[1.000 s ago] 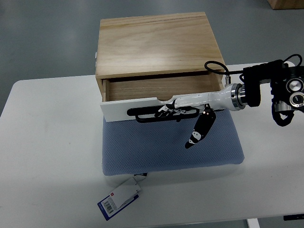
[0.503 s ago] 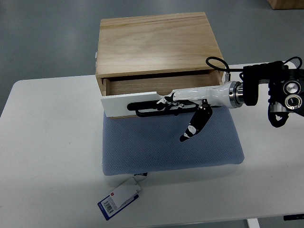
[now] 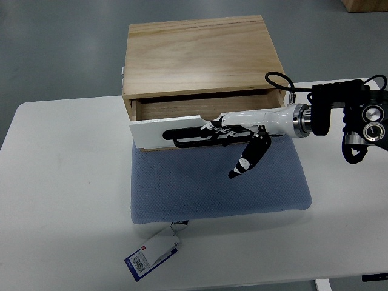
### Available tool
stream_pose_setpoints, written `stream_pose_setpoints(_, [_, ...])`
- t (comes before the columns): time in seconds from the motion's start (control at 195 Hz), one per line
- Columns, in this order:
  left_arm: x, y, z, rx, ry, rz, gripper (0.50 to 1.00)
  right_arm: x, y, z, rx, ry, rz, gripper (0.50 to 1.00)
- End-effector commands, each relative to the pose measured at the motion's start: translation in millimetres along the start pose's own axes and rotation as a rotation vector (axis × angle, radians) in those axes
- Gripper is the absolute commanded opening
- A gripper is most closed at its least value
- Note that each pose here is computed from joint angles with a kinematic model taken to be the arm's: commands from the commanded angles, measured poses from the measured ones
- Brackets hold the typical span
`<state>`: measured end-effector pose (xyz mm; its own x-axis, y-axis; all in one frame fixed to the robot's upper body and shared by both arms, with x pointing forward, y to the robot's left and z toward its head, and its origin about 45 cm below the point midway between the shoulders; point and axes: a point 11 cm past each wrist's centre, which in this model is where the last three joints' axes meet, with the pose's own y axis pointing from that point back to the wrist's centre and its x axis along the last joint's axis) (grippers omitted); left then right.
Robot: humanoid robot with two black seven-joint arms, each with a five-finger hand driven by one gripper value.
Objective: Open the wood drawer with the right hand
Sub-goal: 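Hold the opened drawer by its handle with the right hand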
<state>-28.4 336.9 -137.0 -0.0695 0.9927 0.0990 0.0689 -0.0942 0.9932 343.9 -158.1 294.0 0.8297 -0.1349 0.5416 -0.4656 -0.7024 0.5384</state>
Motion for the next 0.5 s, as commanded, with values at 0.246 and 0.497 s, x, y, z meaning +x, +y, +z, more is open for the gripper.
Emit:
stream_pose_setpoints(0.246, [0.0,0.0,0.0,0.0,0.0,0.0,1.0,-3.1,-0.2,5.5,0.017,-0.042,0.027,0.919])
stream_pose_setpoints(0.497, [0.0,0.0,0.0,0.0,0.0,0.0,1.0,-3.6,-0.8,4.7,0.023,-0.042,0.031,0.919])
